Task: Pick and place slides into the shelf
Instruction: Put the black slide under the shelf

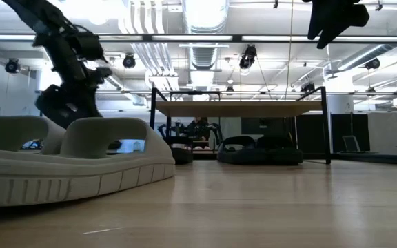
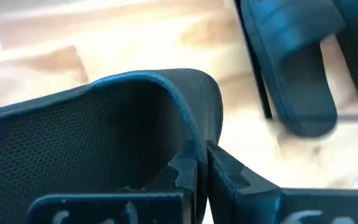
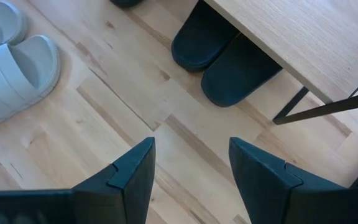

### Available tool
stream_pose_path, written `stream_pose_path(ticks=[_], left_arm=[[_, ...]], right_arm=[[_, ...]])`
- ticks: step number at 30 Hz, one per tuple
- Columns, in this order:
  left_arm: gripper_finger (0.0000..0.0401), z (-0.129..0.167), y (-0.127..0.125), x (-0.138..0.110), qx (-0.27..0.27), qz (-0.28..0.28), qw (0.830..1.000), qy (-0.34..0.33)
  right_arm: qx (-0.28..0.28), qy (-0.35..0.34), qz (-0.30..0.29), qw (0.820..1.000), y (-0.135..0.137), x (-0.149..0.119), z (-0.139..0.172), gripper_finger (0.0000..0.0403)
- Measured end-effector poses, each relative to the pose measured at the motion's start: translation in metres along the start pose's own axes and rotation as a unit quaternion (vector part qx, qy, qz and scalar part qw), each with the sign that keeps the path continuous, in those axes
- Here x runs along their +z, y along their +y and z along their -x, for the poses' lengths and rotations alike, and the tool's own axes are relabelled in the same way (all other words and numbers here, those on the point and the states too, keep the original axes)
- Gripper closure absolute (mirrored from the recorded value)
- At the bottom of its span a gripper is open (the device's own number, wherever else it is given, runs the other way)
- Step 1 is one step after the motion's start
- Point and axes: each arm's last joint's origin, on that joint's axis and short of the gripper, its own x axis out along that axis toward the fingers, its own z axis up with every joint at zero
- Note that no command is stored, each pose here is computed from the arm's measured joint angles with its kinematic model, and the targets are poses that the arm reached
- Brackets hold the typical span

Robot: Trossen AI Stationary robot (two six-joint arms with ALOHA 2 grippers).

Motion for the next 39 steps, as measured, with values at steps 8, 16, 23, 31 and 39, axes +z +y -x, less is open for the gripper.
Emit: stream_pose_path(ticks=[8, 16, 23, 31, 39], left_arm=[[0.0401, 0.033, -0.021, -0.032, -0.092, 0.023, 0.995, 0.032], [0.0401, 0.045, -0.059, -0.064, -0.16, 0.022, 0.983, 0.085], [0.0401, 0.048, -0.123, -0.088, -0.293, 0.017, 0.953, 0.074], [0.0401, 0.019, -0.186, -0.128, -0.332, 0.02, 0.941, 0.071], [0.0401, -0.013, -0.233, -0.155, -0.387, 0.038, 0.92, 0.044]], right_arm=[[0.0, 0.0, 0.005, 1.0, 0.0, 0.0, 0.0, 0.0207], [0.002, 0.005, 0.006, 1.0, 0.0, 0.0, 0.0, 0.0207], [0.027, 0.04, 0.001, 0.999, 0.001, -0.003, 0.0, 0.0207], [0.066, 0.069, -0.013, 0.995, 0.004, -0.011, 0.008, 0.0207], [0.081, 0.109, -0.025, 0.99, 0.01, -0.043, 0.028, 0.0219]])
